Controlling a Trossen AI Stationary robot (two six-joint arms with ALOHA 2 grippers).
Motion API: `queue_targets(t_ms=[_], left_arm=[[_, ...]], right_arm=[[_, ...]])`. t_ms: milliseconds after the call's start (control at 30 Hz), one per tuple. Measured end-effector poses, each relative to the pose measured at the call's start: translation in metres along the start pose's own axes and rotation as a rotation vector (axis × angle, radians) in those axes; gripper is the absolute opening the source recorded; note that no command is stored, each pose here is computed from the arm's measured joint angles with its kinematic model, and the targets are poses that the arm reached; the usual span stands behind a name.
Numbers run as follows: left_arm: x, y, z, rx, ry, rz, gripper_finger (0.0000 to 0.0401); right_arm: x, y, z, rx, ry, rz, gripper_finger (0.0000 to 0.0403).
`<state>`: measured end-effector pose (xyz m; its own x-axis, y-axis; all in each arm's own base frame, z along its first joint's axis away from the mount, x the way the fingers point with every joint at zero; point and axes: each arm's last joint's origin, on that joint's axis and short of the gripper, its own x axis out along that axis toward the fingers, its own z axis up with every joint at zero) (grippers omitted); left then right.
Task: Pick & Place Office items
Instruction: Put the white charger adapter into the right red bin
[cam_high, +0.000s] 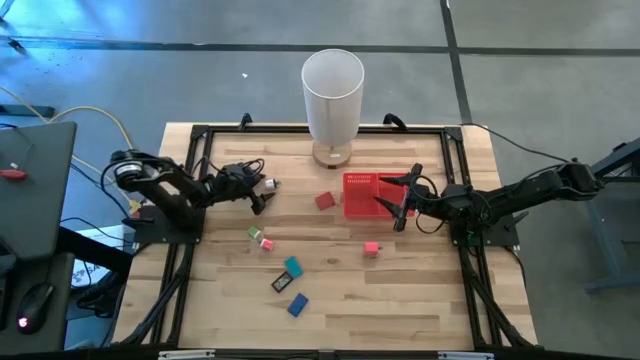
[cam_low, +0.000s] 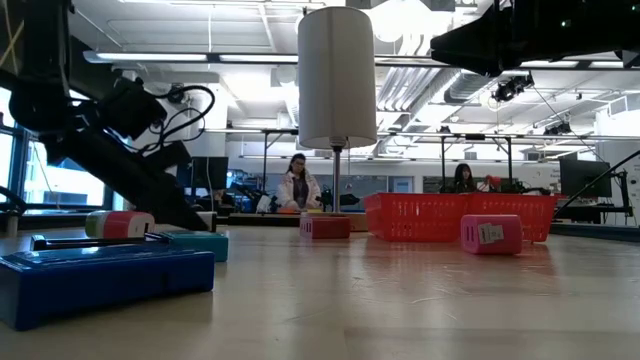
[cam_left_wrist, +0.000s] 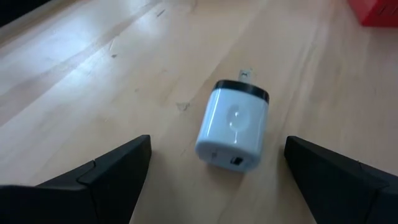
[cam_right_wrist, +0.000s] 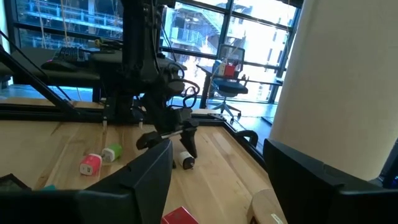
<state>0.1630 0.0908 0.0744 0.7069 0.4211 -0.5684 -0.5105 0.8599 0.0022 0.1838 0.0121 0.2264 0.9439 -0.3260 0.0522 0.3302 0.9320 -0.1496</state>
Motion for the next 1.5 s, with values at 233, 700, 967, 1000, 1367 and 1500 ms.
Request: queue_targets(t_ms=[233,700,967,1000,1367,1500], left_arm=[[0.0036,0.0002,-0.0002,0.031,-0.031,0.009,0.0364],[0.0035,0.0004,0.0000,0.065,-0.033,0.019,0.0364],[0.0034,0.0005,0.0005,0.067,-0.040,0.021,0.0364],[0.0034,0.0005,0.0007,0.067,-0.043,0.021,0.0364],[0.0033,-0.0002,0.0014,0.054,-0.051,0.015,0.0364],[0.0032,-0.0009,0.0014,0.050,-0.053,0.012,0.0364]], right_arm=[[0.0000,0.0000,-0.0001,0.000,0.000,0.000,0.0240],[0.0000,0.0000,-0.0001,-0.003,0.001,0.000,0.0240],[0.0000,0.0000,-0.0001,-0.003,0.001,0.001,0.0240],[0.0000,0.0000,-0.0001,-0.003,0.001,0.000,0.0240],[0.0000,0.0015,-0.0011,-0.009,0.005,0.044,0.0240],[0.0000,0.0018,-0.0011,-0.009,0.003,0.053,0.0240]])
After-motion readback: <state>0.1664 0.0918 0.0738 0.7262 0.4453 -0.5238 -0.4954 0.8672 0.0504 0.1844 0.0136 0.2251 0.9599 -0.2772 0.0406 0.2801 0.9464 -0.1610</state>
